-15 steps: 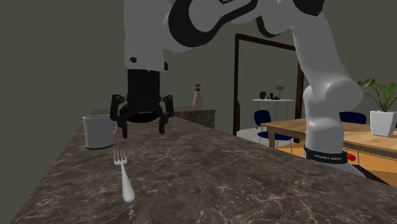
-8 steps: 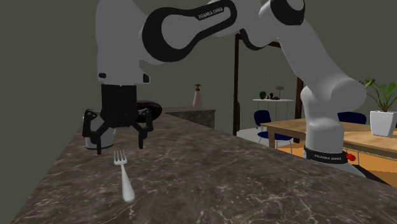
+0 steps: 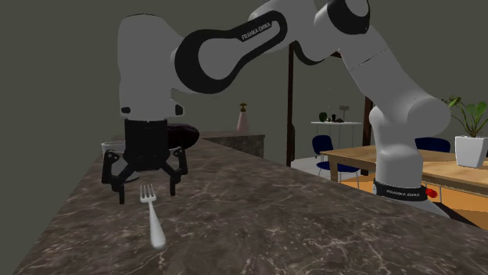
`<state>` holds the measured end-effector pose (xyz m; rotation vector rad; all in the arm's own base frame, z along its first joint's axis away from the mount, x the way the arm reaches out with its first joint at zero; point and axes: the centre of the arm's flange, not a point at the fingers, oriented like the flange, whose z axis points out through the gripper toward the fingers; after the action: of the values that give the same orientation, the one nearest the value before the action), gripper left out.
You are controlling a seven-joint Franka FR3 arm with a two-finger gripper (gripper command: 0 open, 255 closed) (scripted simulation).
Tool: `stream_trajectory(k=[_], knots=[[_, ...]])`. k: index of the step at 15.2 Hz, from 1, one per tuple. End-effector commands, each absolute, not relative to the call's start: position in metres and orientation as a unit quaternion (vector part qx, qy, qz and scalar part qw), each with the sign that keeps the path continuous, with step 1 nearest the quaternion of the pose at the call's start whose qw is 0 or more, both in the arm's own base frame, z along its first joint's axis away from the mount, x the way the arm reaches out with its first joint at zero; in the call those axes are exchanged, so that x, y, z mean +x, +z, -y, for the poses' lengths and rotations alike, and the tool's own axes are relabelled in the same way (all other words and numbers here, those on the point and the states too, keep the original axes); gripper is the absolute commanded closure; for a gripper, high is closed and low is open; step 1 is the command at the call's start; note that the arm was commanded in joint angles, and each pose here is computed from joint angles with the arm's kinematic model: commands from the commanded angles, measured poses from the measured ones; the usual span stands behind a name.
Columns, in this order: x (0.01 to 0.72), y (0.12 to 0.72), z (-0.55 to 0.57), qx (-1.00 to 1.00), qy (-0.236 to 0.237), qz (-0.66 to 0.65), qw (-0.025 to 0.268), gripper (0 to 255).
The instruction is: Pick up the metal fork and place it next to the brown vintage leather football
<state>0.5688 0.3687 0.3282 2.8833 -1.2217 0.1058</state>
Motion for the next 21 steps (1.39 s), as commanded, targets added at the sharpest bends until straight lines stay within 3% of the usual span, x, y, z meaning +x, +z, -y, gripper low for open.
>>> stream_trajectory(k=[1,4,5,14,21], knots=[[0.569,0.328,-0.369,0.920,0.034,0.390,0.004,0],[0.569,0.328,-0.369,0.920,0.034,0.390,0.004,0],[0.569,0.328,-0.369,0.920,0.034,0.390,0.004,255],[0.569,0.328,-0.369,0.920,0.034,0.390,0.004,255],[0.569,0.365,-0.369,0.920,0.034,0.390,0.004,255]])
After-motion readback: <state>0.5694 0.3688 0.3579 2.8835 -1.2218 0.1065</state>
